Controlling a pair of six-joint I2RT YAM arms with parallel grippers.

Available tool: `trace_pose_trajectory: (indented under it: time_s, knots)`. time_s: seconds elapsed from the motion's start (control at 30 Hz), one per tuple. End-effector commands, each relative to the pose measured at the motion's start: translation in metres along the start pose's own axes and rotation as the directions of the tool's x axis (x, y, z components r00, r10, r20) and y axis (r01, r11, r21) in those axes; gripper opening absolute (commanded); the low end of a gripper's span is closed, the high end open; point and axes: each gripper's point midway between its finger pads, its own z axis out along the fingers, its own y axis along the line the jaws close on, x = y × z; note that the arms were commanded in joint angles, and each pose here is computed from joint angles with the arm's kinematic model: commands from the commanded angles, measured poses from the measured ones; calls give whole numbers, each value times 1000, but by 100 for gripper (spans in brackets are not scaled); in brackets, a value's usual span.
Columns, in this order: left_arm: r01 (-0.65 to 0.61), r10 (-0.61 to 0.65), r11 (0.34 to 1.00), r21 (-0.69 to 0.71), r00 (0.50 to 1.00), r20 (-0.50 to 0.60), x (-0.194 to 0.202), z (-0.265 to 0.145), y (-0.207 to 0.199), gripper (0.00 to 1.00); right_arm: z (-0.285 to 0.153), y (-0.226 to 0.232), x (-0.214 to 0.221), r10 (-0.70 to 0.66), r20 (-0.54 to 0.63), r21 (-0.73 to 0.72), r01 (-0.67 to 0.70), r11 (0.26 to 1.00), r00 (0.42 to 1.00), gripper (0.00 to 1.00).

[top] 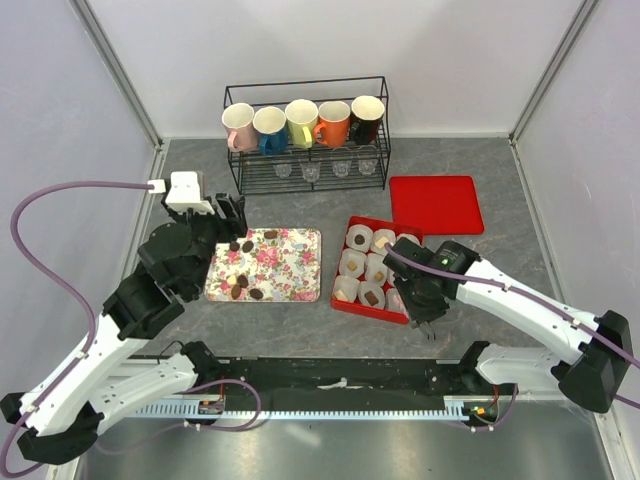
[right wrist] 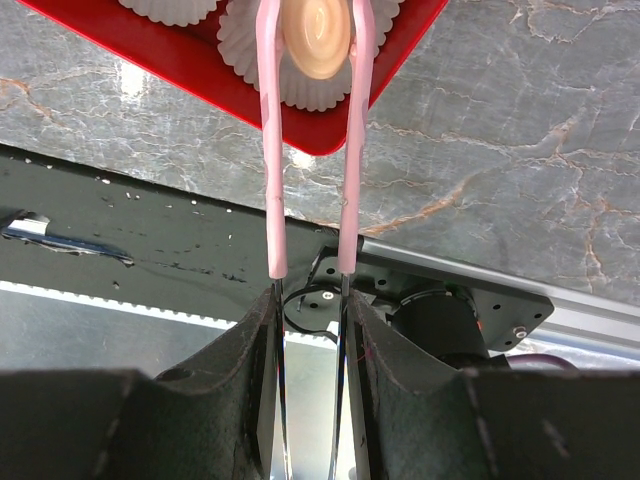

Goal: Pack the chocolate
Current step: Place the fake chocolate in the packing box.

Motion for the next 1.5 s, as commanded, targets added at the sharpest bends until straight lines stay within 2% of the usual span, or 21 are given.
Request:
trace_pose_trajectory:
  time_s: [0.0, 0.53, 0.9, 1.17, 1.37, 1.47]
  knots:
    - [-48, 50, 997, -59, 998, 33, -5, 4, 9, 72, -10, -4, -2, 8, 0, 23, -8, 1000, 1000, 16]
    - [-54, 56, 996, -64, 998, 33, -2, 4, 12, 72, -12, -1, -7, -16, -23, 27, 17, 999, 1000, 36]
    - [-48, 51, 997, -56, 998, 37, -2, 3, 11, 72, -13, 0, -8, -23, -28, 32, 24, 999, 999, 41]
    - [-44, 47, 997, -56, 998, 45, -5, 0, 13, 72, -32, -1, -30, 12, 94, 33, -15, 999, 996, 36]
    - [-45, 48, 997, -57, 998, 51, -3, -4, 18, 72, -43, -16, -50, 82, 235, 86, -104, 991, 969, 23]
    - [-47, 51, 997, -62, 997, 54, -1, -7, 22, 72, -44, -35, -59, 135, 329, 134, -188, 973, 934, 16]
